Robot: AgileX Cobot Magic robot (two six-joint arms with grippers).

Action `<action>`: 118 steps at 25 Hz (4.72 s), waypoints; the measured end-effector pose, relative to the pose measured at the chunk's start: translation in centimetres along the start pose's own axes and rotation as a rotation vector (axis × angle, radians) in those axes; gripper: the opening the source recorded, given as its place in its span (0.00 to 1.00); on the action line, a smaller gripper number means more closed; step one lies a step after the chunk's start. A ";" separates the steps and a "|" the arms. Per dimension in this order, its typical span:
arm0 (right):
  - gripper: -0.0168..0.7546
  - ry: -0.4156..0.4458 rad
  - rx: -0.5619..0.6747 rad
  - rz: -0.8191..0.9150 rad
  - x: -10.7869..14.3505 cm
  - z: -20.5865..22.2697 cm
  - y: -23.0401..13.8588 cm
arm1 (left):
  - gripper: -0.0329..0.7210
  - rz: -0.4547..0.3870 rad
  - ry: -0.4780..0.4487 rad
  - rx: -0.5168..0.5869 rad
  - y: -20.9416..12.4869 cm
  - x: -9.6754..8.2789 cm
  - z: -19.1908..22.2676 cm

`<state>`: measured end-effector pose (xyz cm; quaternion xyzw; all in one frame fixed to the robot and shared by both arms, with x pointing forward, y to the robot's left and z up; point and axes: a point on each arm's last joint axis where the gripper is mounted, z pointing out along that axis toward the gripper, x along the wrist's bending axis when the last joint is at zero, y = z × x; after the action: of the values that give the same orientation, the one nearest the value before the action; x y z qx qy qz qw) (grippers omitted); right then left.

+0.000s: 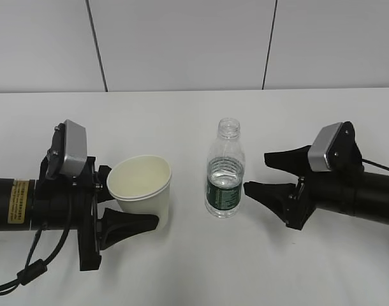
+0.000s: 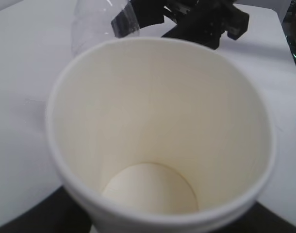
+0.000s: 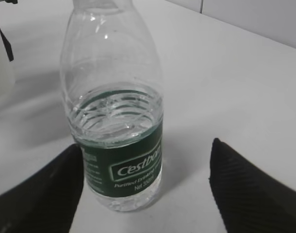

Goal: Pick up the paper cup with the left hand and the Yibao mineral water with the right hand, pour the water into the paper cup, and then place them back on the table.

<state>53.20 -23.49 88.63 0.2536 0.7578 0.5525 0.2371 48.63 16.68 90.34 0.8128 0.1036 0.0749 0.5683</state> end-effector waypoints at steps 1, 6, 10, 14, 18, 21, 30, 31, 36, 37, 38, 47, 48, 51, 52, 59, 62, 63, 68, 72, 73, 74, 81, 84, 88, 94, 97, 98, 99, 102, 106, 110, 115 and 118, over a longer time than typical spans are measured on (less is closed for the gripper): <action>0.79 0.010 0.000 -0.007 -0.1 0.2 -0.1 | 0.62 0.000 0.000 0.000 0.0 0.0 0.0; 0.79 0.030 0.001 -0.011 -0.4 0.9 -0.5 | 0.62 0.000 0.000 0.000 0.0 0.0 0.0; 0.79 0.059 -0.010 -0.037 -0.1 2.0 0.1 | 0.62 -0.001 0.001 0.000 0.0 0.0 0.0; 0.79 0.065 0.009 -0.067 -0.1 3.2 0.6 | 0.62 -0.002 0.003 -0.001 0.0 0.0 0.0; 0.79 0.074 0.010 -0.037 -0.2 4.3 0.5 | 0.62 -0.006 0.010 -0.004 0.0 0.1 0.0; 0.79 0.087 0.019 -0.014 0.1 5.0 0.0 | 0.62 -0.007 0.013 -0.005 0.0 0.1 0.0; 0.79 0.062 0.019 0.042 0.6 6.8 -0.9 | 0.62 -0.009 0.016 -0.006 0.1 0.1 0.0; 0.79 0.055 0.015 0.047 0.5 6.9 -0.9 | 0.62 -0.009 0.016 -0.006 0.1 0.1 0.0; 0.79 0.051 0.004 0.067 0.4 7.3 -1.4 | 0.62 -0.010 0.018 -0.007 0.1 0.2 0.0; 0.79 0.052 0.000 0.067 0.4 7.4 -1.4 | 0.62 -0.010 0.018 -0.007 0.1 0.2 0.0; 0.79 0.052 -0.002 0.071 0.4 7.4 -1.5 | 0.62 -0.010 0.018 -0.007 0.1 0.2 0.0; 0.79 0.050 -0.006 0.073 0.3 7.5 -1.5 | 0.62 -0.011 0.018 -0.007 0.1 0.2 0.0; 0.79 0.050 -0.006 0.073 0.3 7.5 -1.5 | 0.62 -0.011 0.018 -0.007 0.1 0.2 0.0; 0.76 0.050 -0.006 0.073 0.3 7.5 -1.5 | 0.62 -0.011 0.018 -0.007 0.1 0.2 0.0; 0.74 0.048 -0.006 0.074 0.3 7.5 -1.5 | 0.62 -0.011 0.018 -0.007 0.1 0.2 0.0; 0.66 0.033 -0.009 0.083 0.2 7.5 -1.5 | 0.62 -0.011 0.018 -0.007 0.1 0.2 0.0; 0.66 0.031 -0.009 0.084 0.2 7.5 -1.5 | 0.62 -0.011 0.018 -0.007 0.1 0.2 0.0; 0.66 0.031 -0.009 0.084 0.2 7.5 -1.5 | 0.62 -0.011 0.018 -0.007 0.1 0.2 0.0; 0.62 0.030 -0.010 0.084 0.2 7.5 -1.5 | 0.62 -0.011 0.018 -0.007 0.1 0.2 0.0; 0.54 0.027 -0.010 0.086 0.1 7.5 -1.5 | 0.62 -0.008 0.011 -0.007 0.1 0.0 0.1; 0.54 0.027 -0.010 0.086 0.1 7.5 -1.5 | 0.62 -0.006 0.004 -0.007 0.2 -0.1 0.3; 0.53 0.027 -0.010 0.086 0.1 7.5 -1.5 | 0.62 0.001 -0.010 -0.006 0.2 -0.3 0.5; 0.52 0.027 -0.010 0.084 0.1 7.5 -1.5 | 0.62 0.044 -0.056 0.002 0.9 -1.0 1.7; 0.52 0.027 -0.010 0.080 0.1 7.5 -1.5 | 0.62 0.041 -0.046 -0.004 1.0 -0.8 1.7; 0.52 0.027 0.007 0.062 0.1 7.4 -1.2 | 0.62 0.041 -0.044 -0.006 1.0 -0.8 1.7; 0.52 0.014 0.028 0.017 -0.2 6.9 0.2 | 0.62 0.075 -0.030 -0.027 1.9 0.1 2.0; 0.52 0.018 0.031 -0.006 -0.2 6.8 0.8 | 0.62 0.090 -0.026 -0.034 2.3 0.5 2.1; 0.52 0.021 0.028 -0.016 -0.2 6.7 1.1 | 0.62 0.098 -0.028 -0.033 2.4 0.5 2.3; 0.52 0.026 0.026 -0.024 -0.2 6.6 1.2 | 0.62 0.104 -0.031 -0.029 2.5 0.4 2.5; 0.52 0.025 0.021 -0.037 -0.2 6.4 1.9 | 0.62 0.125 -0.052 -0.012 2.8 -0.1 3.3; 0.52 0.019 0.042 -0.073 -0.3 6.0 2.8 | 0.62 0.135 -0.073 -0.002 2.9 -0.7 3.8; 0.52 0.014 0.047 -0.101 -0.4 5.7 3.6 | 0.62 0.118 -0.050 -0.007 2.9 -0.5 3.8; 0.52 0.004 0.055 -0.126 -0.5 5.4 4.3 | 0.62 0.043 -0.027 0.010 1.3 -0.1 4.5; 0.52 0.003 0.073 -0.129 -0.5 5.3 4.1 | 0.62 0.007 -0.005 0.021 0.3 0.2 4.9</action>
<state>57.47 -18.89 91.15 0.2116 0.7927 0.5083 0.2617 50.03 12.16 88.89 0.8193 0.1000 0.0739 0.5598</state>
